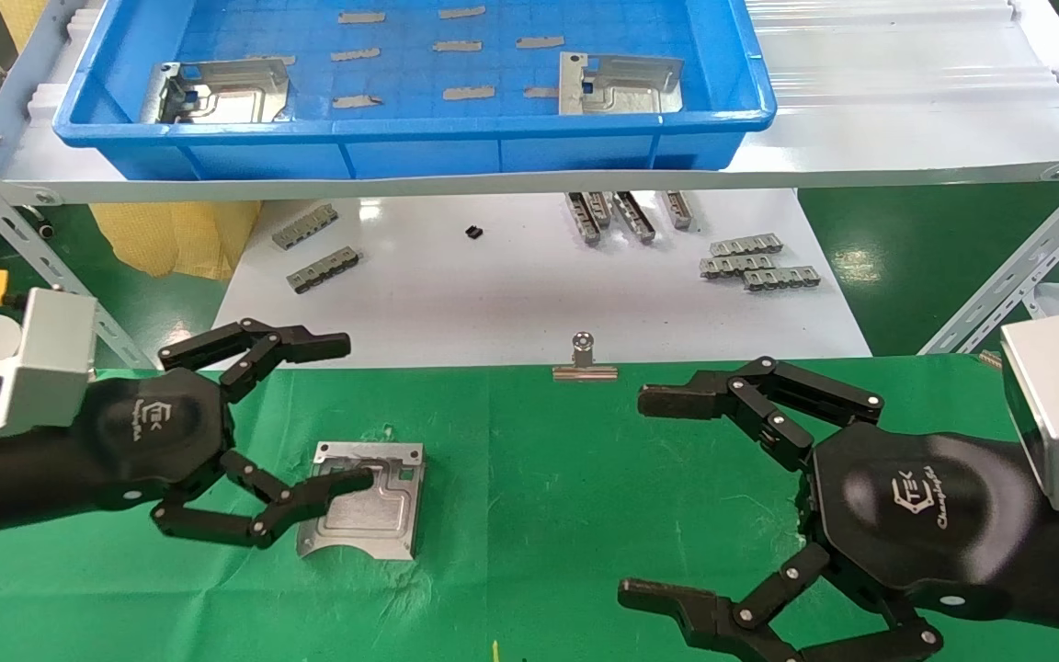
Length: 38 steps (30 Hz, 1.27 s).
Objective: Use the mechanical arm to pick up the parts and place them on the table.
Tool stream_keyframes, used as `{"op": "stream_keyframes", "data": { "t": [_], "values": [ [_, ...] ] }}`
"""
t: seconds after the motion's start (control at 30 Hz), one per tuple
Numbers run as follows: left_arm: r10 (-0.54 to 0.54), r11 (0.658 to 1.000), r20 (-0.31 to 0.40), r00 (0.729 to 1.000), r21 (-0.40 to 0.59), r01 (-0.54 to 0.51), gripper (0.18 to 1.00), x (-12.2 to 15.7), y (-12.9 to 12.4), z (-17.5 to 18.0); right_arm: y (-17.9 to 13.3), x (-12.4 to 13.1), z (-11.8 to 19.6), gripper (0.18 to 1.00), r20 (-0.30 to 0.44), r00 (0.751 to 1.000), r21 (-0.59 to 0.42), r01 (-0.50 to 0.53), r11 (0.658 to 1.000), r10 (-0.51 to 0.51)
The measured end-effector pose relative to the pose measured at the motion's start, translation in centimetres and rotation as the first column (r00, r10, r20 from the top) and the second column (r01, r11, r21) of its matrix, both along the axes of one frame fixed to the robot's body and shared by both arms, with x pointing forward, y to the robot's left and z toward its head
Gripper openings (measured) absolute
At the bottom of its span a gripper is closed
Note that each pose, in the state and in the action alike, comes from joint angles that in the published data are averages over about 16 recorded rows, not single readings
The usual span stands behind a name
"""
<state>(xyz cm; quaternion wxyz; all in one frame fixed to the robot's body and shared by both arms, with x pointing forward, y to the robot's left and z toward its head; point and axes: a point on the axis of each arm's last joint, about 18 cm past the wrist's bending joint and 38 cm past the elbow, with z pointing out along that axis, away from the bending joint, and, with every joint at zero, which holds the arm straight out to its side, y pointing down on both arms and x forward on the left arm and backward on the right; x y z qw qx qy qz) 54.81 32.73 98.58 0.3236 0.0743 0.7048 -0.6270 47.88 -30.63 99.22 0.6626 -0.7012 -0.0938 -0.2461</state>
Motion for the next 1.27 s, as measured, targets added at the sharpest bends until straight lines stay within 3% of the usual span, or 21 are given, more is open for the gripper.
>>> {"op": "stream_keyframes", "data": {
  "t": [0.67,1.27],
  "values": [
    [-0.164,0.986,-0.077,0.984,-0.019,0.163,1.001,-7.4,-2.8,0.6,0.0,0.0,0.0,1.000,0.000,1.000,0.000,0.000,1.000,0.000],
    [-0.168,0.986,-0.081,0.983,-0.020,0.167,1.001,-7.7,-2.9,0.6,0.0,0.0,0.0,1.000,0.000,1.000,0.000,0.001,1.000,-0.001]
  ]
}}
